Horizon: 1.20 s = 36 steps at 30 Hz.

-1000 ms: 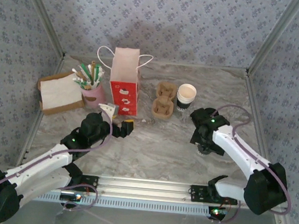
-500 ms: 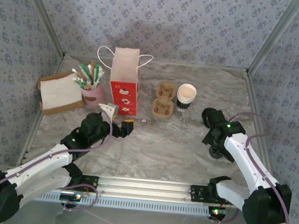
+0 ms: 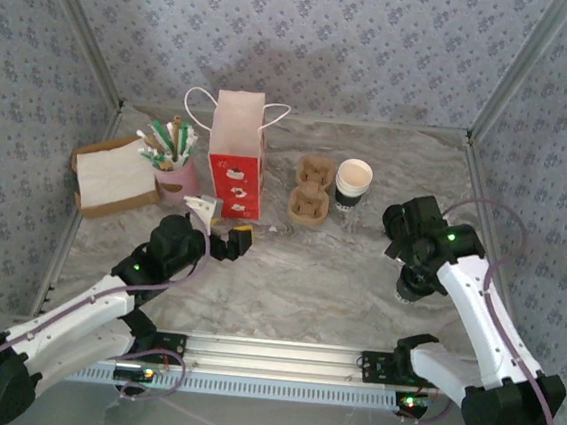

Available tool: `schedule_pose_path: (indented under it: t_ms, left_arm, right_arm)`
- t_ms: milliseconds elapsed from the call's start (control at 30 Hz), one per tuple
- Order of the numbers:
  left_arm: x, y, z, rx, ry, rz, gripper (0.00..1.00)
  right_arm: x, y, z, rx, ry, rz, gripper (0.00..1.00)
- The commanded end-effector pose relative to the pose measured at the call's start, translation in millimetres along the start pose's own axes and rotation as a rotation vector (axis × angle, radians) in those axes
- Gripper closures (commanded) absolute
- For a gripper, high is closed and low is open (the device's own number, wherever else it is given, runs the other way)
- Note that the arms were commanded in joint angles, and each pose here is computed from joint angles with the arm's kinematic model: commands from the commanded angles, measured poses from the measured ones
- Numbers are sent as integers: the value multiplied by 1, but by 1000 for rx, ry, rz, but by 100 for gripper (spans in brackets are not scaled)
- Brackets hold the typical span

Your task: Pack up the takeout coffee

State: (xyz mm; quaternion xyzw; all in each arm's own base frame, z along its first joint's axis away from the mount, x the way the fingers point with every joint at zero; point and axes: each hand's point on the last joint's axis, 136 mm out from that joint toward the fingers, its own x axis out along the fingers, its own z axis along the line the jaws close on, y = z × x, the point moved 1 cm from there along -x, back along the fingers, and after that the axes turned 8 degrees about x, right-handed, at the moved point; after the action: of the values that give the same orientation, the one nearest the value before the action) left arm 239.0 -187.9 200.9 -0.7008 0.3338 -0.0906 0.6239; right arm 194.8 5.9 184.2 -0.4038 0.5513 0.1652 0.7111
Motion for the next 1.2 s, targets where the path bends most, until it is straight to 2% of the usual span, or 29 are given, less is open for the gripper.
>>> schedule_pose_path:
  t_ms: [0, 167, 233, 367, 500, 667, 767, 967, 1167]
  left_arm:
    - [-17, -21, 7, 19, -47, -98, 0]
    - [-35, -27, 23, 30, -140, -162, 0]
    - [-37, -28, 29, 38, -179, -162, 0]
    - [-38, -29, 40, 30, -251, -141, 0]
    - [-41, -44, 53, -53, -326, -70, 0]
    - [-53, -73, 63, -192, -409, 83, 0]
    - [-63, -100, 62, -203, -424, 119, 0]
    - [-64, -146, 73, -165, -500, 207, 3]
    - [-30, -170, 81, -133, -521, 328, 20]
  right_arm:
    - [-25, -5, 0, -67, -44, -23, 0]
    - [-50, -4, 45, -192, -280, -29, 0]
    - [-59, 2, 72, -261, -402, -3, 0]
    - [-71, 15, 116, -386, -525, 19, 0]
    - [-69, 43, 150, -553, -554, 48, 0]
    - [-54, 67, 164, -688, -510, 21, 0]
    - [-37, 66, 162, -670, -456, -8, 0]
    - [-31, 63, 166, -594, -467, -12, 0]
    - [-23, 57, 162, -538, -493, -30, 0]
